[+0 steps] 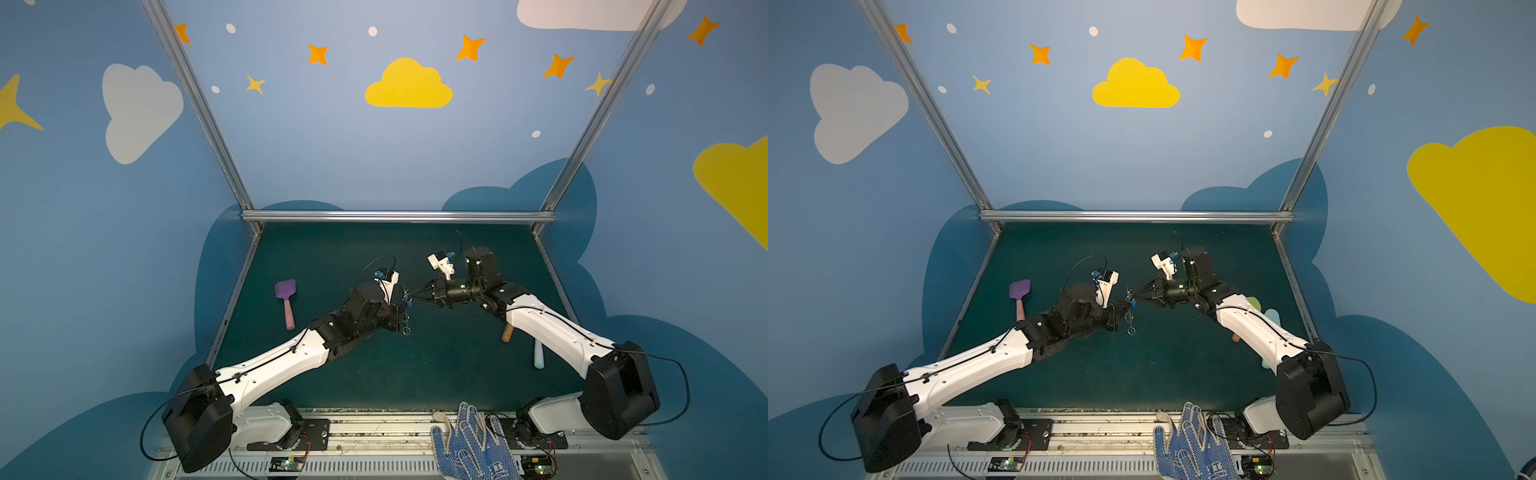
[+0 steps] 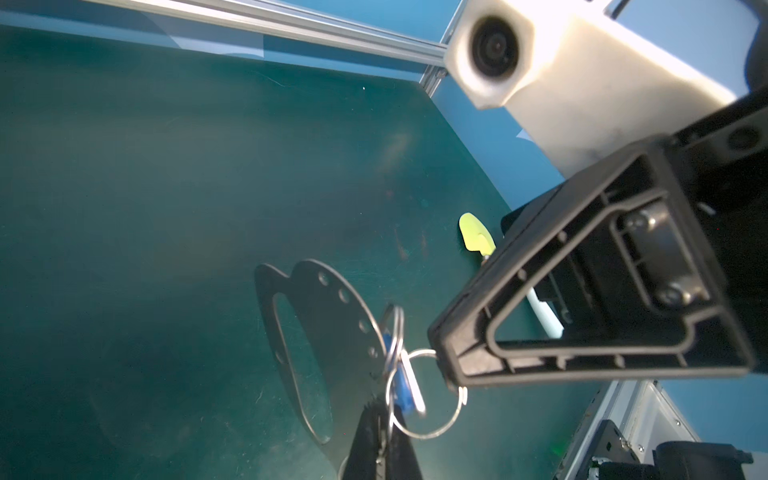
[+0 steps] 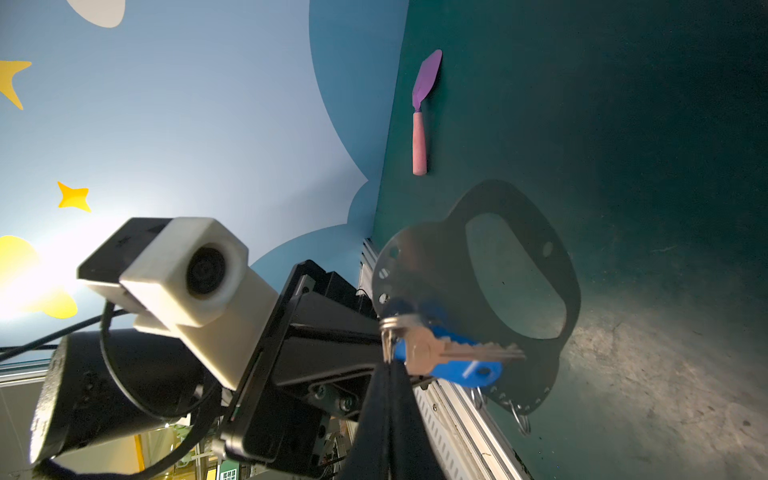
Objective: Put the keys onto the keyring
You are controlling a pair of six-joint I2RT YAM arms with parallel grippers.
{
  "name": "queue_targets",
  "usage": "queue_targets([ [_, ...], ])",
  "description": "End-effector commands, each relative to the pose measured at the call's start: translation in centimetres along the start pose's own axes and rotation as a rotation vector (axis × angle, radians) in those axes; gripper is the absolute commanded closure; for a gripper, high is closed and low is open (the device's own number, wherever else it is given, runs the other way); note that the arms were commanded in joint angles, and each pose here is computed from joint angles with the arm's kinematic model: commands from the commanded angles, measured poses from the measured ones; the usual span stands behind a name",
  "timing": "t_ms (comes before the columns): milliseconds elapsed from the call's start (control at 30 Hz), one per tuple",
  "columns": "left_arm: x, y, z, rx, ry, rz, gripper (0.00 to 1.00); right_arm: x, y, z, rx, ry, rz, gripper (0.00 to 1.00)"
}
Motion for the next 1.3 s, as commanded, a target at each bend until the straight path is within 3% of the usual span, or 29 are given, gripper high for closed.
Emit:
queue_targets([
  [0, 1.3, -0.4, 1.1, 0.013, -0.052, -0.035, 0.96, -0.2, 0.5, 0.3, 0.013, 0.029, 0.024, 1.00],
  [367, 0.7, -0.7, 1.5, 0.000, 0.069, -0.130, 0.96, -0.5, 0.6, 1.0, -0.051, 0.148, 0.127, 1.00],
  [733, 0.3, -2.1, 0.9, -0.152, 0.176, -0.166, 0.96, -0.5, 2.0, 0.0, -0.066, 0.225, 0.239, 0.98],
  [1033, 0.3, -1.4, 0.8, -0.102, 0.118, -0.101, 0.96, -0.5, 2.4, 1.9, -0.126, 0.068, 0.222, 0.72],
  [1267, 0.4, -0.9, 1.0, -0.064, 0.060, -0.043, 0.96, -1.5, 3.0, 3.5, -0.169, -0.048, 0.223, 0.70],
])
Point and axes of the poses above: each gripper's point midway between its finger pads, its own z axis back along the fingers, its own y axis along the line the jaws close on, x = y × z, the point moved 10 cm from there along z, back along the fingers, and after that the axes turned 9 degrees about z, right-handed, at the moved point
